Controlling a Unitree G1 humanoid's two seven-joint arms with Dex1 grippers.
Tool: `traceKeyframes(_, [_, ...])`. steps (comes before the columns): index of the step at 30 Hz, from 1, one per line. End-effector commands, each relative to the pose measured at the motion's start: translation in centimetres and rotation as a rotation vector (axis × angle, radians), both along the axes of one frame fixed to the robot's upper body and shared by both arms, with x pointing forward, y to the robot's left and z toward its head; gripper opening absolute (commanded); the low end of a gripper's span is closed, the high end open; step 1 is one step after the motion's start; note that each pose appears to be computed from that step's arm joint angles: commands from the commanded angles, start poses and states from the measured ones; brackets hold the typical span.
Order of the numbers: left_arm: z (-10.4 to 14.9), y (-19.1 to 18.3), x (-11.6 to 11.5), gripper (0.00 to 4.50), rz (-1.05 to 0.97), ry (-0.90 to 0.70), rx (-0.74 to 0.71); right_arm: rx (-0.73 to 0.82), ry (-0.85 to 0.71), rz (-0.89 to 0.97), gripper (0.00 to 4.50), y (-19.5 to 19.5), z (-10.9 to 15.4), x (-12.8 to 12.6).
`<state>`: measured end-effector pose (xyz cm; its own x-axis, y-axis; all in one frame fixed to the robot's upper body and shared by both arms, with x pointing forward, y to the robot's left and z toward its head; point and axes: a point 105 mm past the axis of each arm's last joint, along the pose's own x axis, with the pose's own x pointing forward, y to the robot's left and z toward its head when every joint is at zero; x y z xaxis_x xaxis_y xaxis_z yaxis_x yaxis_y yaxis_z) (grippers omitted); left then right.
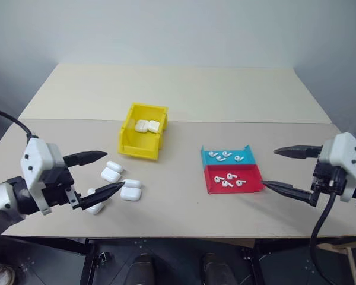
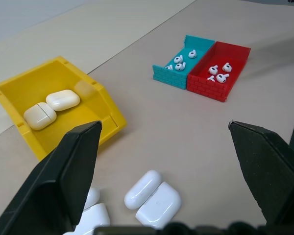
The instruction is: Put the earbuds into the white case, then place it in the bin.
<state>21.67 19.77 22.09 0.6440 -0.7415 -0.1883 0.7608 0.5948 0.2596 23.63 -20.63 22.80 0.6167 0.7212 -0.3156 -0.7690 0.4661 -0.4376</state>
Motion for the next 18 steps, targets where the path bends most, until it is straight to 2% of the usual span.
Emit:
traceKeyframes(1, [0.5,0.0,0.2,4.5,0.022,-0.024,0.02,-0.013,-0.03,0.032,4.47,0.2,0.5,-0.1])
traceKeyframes(8, [1.0,-0.2,-0.2,4.5,0.024,-0.009,0.065,-0.003,-0.013,0.049,4.47,0.2,0.2,0.3])
traceKeyframes(12, [1.8,0.7,0.6,4.5,0.101,-0.031,0.084,-0.001,-0.01,0.042,4.47,0.3,0.0,0.8])
traceKeyframes(18, [2.0,0.3,0.9,4.5,0.098,0.045,0.163,0.002,-0.009,-0.041,4.47,-0.9,0.8,2.1])
